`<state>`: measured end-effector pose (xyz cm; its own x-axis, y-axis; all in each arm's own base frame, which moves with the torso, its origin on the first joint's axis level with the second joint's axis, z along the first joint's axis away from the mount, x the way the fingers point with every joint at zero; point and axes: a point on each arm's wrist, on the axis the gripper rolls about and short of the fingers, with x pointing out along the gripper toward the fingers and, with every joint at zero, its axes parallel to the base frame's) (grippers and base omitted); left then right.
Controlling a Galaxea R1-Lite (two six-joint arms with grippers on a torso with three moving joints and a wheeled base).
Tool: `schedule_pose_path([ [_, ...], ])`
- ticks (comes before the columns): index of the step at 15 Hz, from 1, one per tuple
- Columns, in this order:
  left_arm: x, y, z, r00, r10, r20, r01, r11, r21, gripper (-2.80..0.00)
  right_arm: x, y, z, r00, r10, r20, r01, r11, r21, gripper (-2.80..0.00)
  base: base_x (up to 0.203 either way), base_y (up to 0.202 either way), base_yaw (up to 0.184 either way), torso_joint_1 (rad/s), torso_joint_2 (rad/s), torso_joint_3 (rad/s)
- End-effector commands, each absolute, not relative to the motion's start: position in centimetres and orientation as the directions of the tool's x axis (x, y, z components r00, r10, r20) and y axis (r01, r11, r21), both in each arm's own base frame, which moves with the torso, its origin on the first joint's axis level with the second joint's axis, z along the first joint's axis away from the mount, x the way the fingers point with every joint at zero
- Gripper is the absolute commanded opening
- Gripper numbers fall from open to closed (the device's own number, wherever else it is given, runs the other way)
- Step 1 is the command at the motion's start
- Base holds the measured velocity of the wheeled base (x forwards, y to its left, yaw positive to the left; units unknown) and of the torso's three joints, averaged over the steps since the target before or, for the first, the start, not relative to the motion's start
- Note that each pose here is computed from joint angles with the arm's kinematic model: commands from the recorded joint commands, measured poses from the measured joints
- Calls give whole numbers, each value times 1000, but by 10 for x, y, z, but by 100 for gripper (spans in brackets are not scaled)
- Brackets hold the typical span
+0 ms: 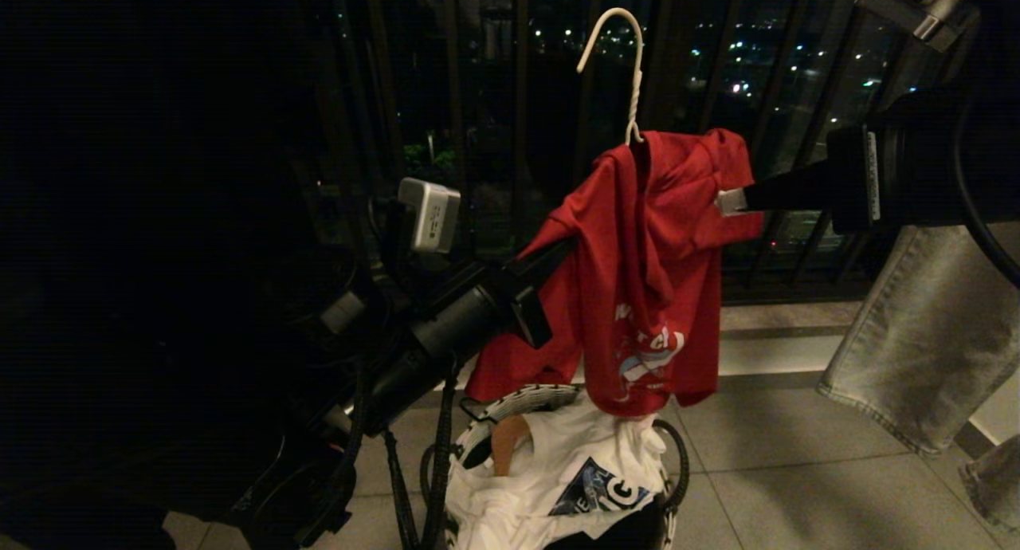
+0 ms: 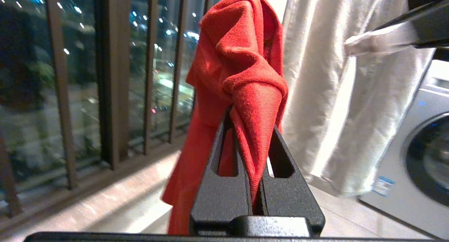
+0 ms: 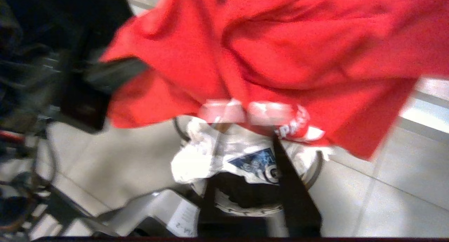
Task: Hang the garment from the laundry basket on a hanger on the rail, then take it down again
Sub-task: Hang the clothes on the clothes rack
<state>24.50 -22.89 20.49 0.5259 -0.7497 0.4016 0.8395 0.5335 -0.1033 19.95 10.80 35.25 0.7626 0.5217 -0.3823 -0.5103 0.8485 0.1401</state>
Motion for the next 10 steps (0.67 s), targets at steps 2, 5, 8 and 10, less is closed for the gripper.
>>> schedule_pose_path([
  [2, 240, -225, 207, 521, -751, 406, 844, 525, -112, -280, 197, 102, 348, 755, 499, -425, -509, 855, 98, -280, 0, 0, 0, 0, 0, 0],
  [5, 230, -218, 201, 520, -767, 375, 848, 515, -124, -280, 194, 99, 339, 746, 494, -447, -535, 844, 40, -280, 0, 0, 0, 0, 0, 0],
  [8, 213, -211, 201, 507, -784, 358, 860, 489, -147, -280, 193, 96, 338, 746, 491, -450, -539, 842, 27, -280, 0, 0, 0, 0, 0, 0],
  [10, 201, -208, 198, 497, -798, 340, 868, 469, -166, -280, 196, 91, 336, 746, 486, -454, -540, 841, 12, -280, 0, 0, 0, 0, 0, 0],
])
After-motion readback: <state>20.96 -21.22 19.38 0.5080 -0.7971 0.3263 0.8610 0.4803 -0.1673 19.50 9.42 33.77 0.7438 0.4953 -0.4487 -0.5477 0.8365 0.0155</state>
